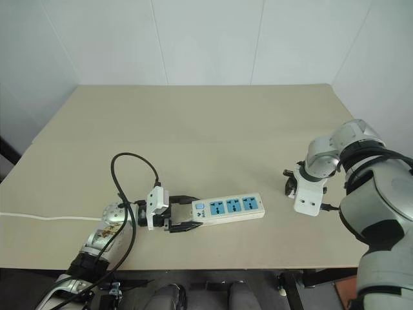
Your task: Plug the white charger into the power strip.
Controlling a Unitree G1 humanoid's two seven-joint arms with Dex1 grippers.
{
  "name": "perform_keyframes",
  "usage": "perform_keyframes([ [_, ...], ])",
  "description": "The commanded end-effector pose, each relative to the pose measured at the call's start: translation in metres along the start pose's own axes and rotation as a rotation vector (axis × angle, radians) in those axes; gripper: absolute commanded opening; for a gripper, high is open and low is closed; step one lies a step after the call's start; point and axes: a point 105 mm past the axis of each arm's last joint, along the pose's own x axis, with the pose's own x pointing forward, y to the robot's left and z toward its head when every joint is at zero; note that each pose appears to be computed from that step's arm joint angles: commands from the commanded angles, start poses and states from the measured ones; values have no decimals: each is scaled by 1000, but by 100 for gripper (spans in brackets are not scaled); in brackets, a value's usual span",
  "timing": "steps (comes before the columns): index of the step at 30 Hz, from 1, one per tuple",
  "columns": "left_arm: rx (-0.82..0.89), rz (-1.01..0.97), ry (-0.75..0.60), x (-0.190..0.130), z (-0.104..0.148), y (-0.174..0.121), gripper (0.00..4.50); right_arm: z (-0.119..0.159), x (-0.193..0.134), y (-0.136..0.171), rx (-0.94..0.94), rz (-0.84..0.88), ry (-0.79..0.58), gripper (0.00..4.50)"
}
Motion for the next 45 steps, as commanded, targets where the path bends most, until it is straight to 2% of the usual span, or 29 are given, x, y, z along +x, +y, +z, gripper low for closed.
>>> perform_keyframes([
  [1, 10, -32, 16, 3, -2, -6, 320, -7, -7, -8, -18, -37, 36, 114],
  [4, 10, -35, 18, 3, -2, -6, 320, -8, -10, -9, -17, -51, 35, 114],
  [8, 11, -43, 9, 4, 0, -6, 320, -11, -23, -17, 61, -165, 35, 114],
  [12, 18, -42, 4, 4, 1, -3, 320, -25, -47, -37, 296, -425, 49, 114],
  [15, 28, -50, 5, 3, 1, -2, 320, -37, -63, -50, 515, -639, 6, 114],
  [19, 46, -80, -2, 4, 0, 2, 320, -46, -87, -60, 780, -924, -187, 114],
  [23, 62, -123, 7, 3, -2, 9, 320, -45, -116, -65, 1001, -1174, -527, 114],
  [28, 54, -149, 18, 3, -4, 15, 320, -5, -124, -74, 1140, -1185, -897, 114],
  [33, 39, -166, 49, 3, -9, 17, 320, 38, -119, -94, 1239, -1129, -1169, 114],
  [38, 29, -160, 49, 3, -8, 19, 320, 58, -109, -106, 1286, -1118, -1279, 114],
  [45, 11, -148, 53, -1, -10, 18, 320, 72, -78, -120, 1322, -1049, -1293, 114],
])
